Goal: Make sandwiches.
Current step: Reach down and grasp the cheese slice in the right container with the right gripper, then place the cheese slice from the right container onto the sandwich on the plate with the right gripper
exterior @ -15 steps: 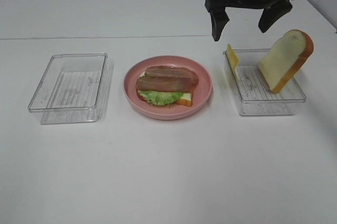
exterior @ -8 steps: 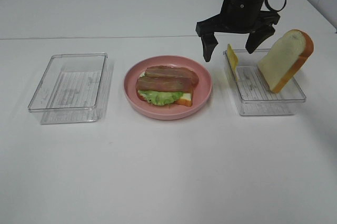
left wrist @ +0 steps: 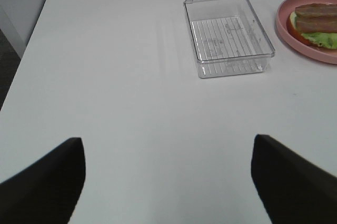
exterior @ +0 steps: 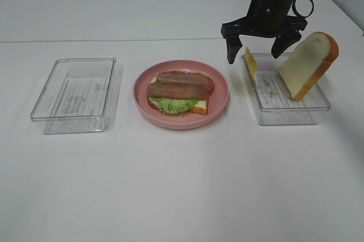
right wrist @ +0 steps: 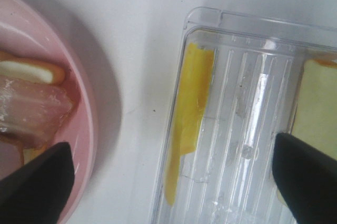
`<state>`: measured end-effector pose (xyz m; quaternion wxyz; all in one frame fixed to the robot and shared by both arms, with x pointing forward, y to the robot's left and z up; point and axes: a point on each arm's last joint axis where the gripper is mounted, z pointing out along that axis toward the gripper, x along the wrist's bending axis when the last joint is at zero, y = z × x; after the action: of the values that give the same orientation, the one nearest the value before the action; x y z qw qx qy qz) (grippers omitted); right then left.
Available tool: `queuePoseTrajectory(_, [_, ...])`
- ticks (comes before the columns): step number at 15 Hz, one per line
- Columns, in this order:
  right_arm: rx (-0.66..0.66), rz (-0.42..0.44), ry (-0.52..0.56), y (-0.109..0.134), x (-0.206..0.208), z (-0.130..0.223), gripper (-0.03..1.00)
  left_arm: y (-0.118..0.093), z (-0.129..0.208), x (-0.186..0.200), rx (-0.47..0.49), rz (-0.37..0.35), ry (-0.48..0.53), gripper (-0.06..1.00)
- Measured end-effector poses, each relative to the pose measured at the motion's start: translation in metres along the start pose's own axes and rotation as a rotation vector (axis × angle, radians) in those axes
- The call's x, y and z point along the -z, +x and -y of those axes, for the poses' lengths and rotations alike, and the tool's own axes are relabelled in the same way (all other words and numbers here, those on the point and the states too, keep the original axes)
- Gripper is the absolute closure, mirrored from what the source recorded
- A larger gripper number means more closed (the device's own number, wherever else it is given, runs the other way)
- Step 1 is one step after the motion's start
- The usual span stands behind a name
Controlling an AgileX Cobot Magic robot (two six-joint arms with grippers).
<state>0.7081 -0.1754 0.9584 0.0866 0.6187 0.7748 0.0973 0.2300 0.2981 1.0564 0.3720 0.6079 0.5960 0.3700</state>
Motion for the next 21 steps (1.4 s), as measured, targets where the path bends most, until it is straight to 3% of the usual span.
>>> queuePoseTrajectory(9, [0.002,-0.006,0.025,-0.002,-0.025,0.001,0.15,0.0,0.0,0.0,0.0,0.0,0.0,0.16])
queuePoseTrajectory(11, [0.001,-0.007,0.026,-0.002,-0.025,0.001,0.43,0.0,0.0,0.0,0.0,0.0,0.0,0.16])
queuePoseTrajectory(12, [0.001,-0.007,0.026,-0.002,-0.025,0.001,0.52,0.0,0.0,0.0,0.0,0.0,0.0,0.16])
queuePoseTrajectory(14, [0.0,-0.008,0.032,-0.001,-0.025,0.002,0.95,0.0,0.0,0.0,0.0,0.0,0.0,0.16])
queuePoseTrajectory(21, [0.011,0.014,0.029,-0.004,-0.001,0.002,0.95,0.0,0.0,0.0,0.0,0.0,0.0,0.16])
